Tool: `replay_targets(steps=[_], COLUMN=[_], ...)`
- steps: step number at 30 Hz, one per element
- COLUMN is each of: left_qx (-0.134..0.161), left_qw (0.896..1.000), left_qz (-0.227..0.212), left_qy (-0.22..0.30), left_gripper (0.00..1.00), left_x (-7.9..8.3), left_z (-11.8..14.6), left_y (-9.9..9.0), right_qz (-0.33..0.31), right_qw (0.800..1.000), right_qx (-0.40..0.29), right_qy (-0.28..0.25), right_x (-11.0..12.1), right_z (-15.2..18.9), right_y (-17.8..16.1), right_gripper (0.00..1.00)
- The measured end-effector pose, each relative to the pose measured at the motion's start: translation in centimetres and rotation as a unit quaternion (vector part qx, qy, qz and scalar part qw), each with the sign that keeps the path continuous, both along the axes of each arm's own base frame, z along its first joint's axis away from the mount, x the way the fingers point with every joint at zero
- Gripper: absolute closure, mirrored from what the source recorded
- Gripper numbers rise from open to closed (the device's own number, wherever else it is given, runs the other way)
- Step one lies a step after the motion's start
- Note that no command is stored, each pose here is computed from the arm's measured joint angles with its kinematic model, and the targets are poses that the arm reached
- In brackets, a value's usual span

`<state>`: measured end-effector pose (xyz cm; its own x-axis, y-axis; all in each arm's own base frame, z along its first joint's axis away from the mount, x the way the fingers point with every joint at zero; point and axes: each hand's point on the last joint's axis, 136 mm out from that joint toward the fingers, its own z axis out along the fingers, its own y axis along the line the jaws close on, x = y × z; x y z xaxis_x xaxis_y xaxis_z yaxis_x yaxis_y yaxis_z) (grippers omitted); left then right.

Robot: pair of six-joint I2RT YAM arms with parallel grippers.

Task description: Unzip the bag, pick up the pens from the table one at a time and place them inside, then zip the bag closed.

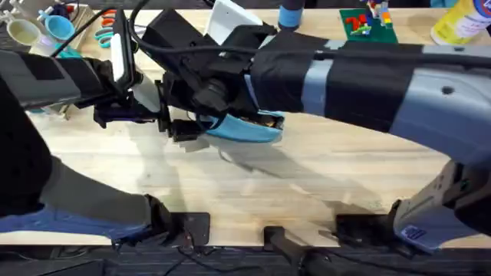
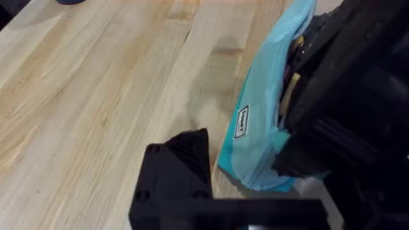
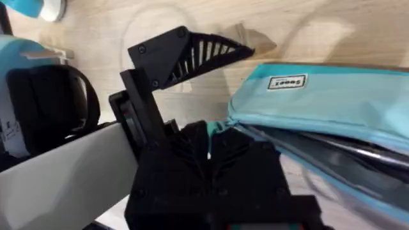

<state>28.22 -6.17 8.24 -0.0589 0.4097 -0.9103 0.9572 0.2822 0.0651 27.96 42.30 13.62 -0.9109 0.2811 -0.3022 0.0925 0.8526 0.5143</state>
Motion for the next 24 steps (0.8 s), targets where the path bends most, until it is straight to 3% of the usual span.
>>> replay_targets(steps=[4,9,11,14,16,24], left_qx=[0.0,-0.004,-0.008,-0.011,-0.011,-0.011], left_qw=[1.0,1.0,1.0,1.0,1.0,1.0], left_qz=[0.0,0.001,0.001,0.001,0.002,0.002], left_qy=[0.0,0.003,0.004,0.002,0.003,0.003], left_gripper=[0.2,0.385,0.503,0.784,0.918,0.952], left_x=[0.0,-0.06,-0.09,-0.06,-0.05,-0.07], left_z=[0.01,0.09,0.18,0.26,0.27,0.25], left_y=[0.0,-0.08,-0.14,-0.18,-0.18,-0.19], right_qz=[0.0,-0.002,-0.003,-0.006,-0.007,-0.007], right_qw=[1.0,1.0,1.0,1.0,1.0,1.0], right_qx=[0.0,0.001,0.001,0.0,-0.002,-0.002], right_qy=[0.0,-0.001,-0.001,-0.004,-0.003,-0.003], right_x=[0.0,0.15,0.25,0.48,0.49,0.49], right_z=[0.01,0.03,0.05,0.06,0.01,0.0], right_y=[0.01,-0.04,-0.09,-0.24,-0.34,-0.36], right_gripper=[0.97,0.97,0.97,0.97,0.97,0.97])
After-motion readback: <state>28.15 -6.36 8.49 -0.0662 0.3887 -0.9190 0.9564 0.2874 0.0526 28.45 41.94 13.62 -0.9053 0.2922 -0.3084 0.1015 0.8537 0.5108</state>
